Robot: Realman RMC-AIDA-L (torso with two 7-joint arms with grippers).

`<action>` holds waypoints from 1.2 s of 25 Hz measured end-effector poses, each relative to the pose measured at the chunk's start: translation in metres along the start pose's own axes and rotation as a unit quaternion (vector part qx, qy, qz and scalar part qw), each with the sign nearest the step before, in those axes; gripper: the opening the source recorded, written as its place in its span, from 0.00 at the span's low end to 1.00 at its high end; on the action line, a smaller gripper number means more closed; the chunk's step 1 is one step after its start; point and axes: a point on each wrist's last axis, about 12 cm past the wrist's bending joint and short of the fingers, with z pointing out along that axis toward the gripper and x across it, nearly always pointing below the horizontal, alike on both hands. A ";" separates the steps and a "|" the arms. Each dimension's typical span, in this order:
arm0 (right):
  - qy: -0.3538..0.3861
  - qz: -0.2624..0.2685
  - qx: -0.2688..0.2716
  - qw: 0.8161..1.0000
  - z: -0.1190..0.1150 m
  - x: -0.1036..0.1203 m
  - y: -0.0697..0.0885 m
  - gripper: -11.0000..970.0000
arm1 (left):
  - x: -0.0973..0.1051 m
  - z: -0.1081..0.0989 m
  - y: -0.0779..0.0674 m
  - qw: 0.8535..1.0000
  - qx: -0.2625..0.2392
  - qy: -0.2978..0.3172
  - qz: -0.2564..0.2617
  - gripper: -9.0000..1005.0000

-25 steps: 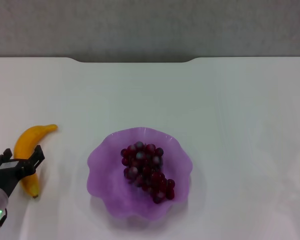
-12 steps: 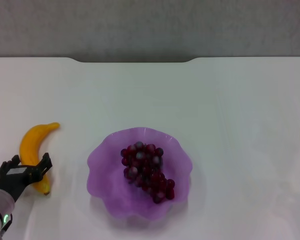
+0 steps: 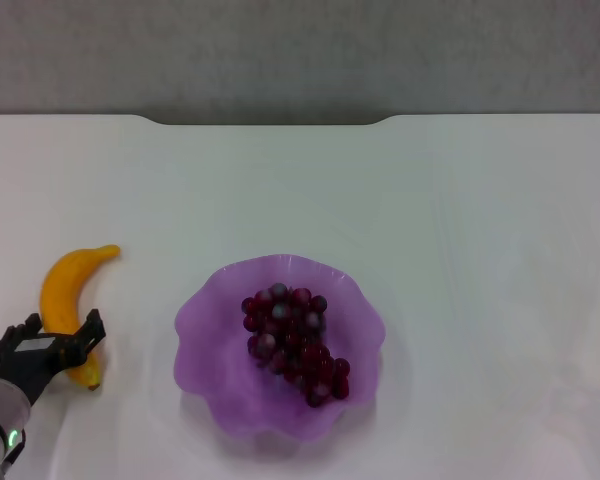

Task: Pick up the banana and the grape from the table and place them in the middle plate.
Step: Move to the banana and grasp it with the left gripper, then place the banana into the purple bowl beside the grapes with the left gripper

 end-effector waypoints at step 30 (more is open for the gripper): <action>-0.001 0.000 0.000 1.000 0.000 0.000 0.000 0.01 | -0.003 0.005 0.006 1.000 -0.015 0.013 -0.003 0.49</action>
